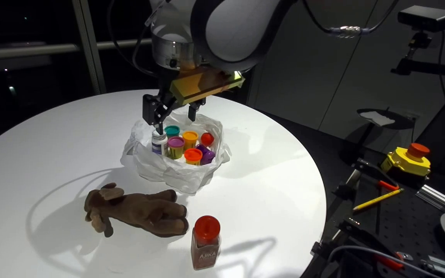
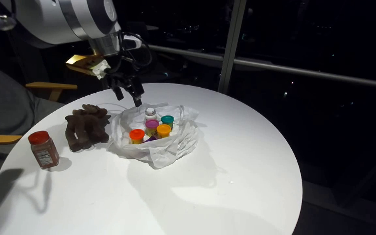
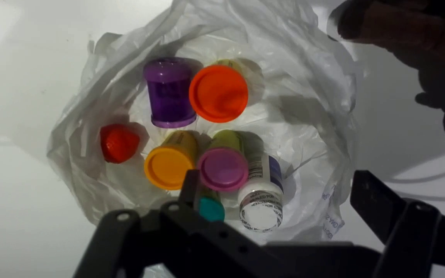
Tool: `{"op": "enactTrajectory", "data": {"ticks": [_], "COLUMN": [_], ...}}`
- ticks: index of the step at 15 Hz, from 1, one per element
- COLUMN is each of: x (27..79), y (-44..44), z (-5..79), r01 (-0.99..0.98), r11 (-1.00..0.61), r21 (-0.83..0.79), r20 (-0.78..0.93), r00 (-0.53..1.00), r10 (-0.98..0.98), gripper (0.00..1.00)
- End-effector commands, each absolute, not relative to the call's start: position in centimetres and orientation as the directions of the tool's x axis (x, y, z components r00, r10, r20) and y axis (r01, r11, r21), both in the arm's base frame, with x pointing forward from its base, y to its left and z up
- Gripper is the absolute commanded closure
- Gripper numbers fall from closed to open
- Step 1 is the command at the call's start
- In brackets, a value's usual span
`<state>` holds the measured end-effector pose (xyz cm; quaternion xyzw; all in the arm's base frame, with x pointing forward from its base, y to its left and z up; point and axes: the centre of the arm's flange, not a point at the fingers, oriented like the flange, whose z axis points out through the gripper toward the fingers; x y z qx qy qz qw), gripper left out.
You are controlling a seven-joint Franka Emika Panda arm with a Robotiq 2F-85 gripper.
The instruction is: Take everything out of the plastic bag
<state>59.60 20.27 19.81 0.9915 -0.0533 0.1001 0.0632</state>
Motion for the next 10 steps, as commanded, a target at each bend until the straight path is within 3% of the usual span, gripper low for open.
{"op": "enactTrajectory", "data": {"ticks": [1, 10], "x": [65.2, 70.4], "y": [21.1, 19.6], "z": [17.9, 12.8], "r01": [-0.072, -0.092], "r11": [-0.99, -0.984], "r21": [0.119, 0.154], "r20": [0.217, 0.177], "r00": [0.975, 0.982], "r10": [-0.045, -0.064], "gripper": [0.0, 0.0]}}
